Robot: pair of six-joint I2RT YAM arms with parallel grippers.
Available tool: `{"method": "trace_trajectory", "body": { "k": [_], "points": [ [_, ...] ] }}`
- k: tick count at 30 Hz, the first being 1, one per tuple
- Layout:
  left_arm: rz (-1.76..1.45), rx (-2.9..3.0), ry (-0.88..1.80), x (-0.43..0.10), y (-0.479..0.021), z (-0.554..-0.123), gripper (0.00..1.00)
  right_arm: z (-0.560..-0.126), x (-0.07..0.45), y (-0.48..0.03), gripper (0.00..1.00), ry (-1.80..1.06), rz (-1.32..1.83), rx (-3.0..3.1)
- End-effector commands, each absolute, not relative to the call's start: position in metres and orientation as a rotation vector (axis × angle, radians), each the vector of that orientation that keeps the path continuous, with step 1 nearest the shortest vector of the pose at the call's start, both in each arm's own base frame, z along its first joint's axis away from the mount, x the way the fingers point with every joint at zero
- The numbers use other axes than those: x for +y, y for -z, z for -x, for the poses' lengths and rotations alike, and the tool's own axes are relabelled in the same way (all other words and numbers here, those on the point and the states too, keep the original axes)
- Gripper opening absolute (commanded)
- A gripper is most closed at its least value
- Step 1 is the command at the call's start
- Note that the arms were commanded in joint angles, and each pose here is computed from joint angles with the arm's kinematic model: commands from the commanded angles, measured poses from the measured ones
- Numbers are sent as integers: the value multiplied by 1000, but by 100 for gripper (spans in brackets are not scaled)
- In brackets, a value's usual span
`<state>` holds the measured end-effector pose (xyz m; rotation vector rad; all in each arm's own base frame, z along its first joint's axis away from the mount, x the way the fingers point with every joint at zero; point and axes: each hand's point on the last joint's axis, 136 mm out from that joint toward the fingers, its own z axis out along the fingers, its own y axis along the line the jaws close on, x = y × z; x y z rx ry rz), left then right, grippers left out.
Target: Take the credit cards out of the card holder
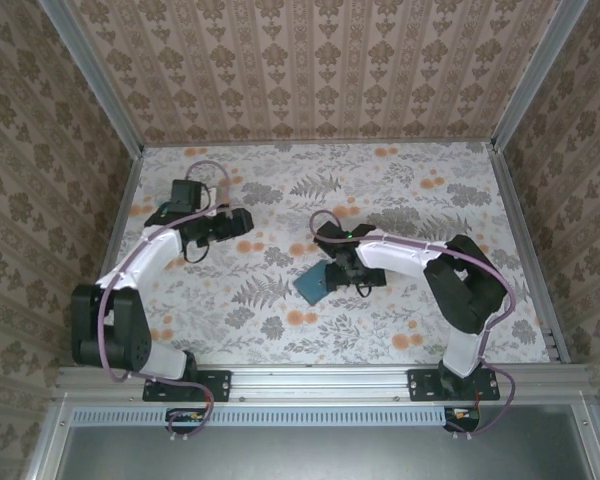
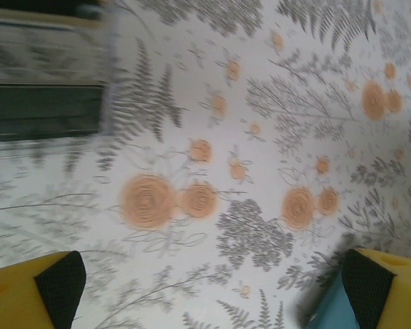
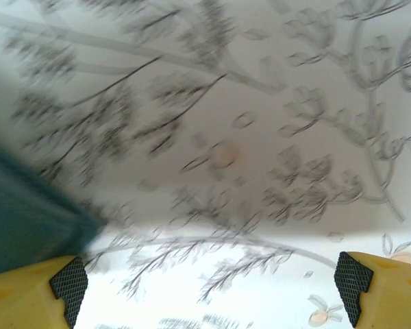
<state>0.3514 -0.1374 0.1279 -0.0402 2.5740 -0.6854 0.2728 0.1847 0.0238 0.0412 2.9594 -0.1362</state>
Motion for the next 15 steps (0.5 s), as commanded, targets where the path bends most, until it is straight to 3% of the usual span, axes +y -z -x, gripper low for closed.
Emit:
{"method": "trace_trajectory", "body": {
  "k": [1, 8, 11, 15],
  "points": [
    [-69, 2543, 819, -182, -138, -357, 97, -279, 195, -36, 95, -75, -173, 2909],
    [-184, 2668, 992, -240, -110, -329, 84, -278, 221, -57, 92, -434, -335, 2825],
    [-196, 2754, 1078, -254, -91, -306, 75, -276, 237, -60, 82, -589, -376, 2818],
    [-251, 2810, 1131, -271, -79, -283, 65, -278, 250, -57, 61, -680, -406, 2823]
  ]
}}
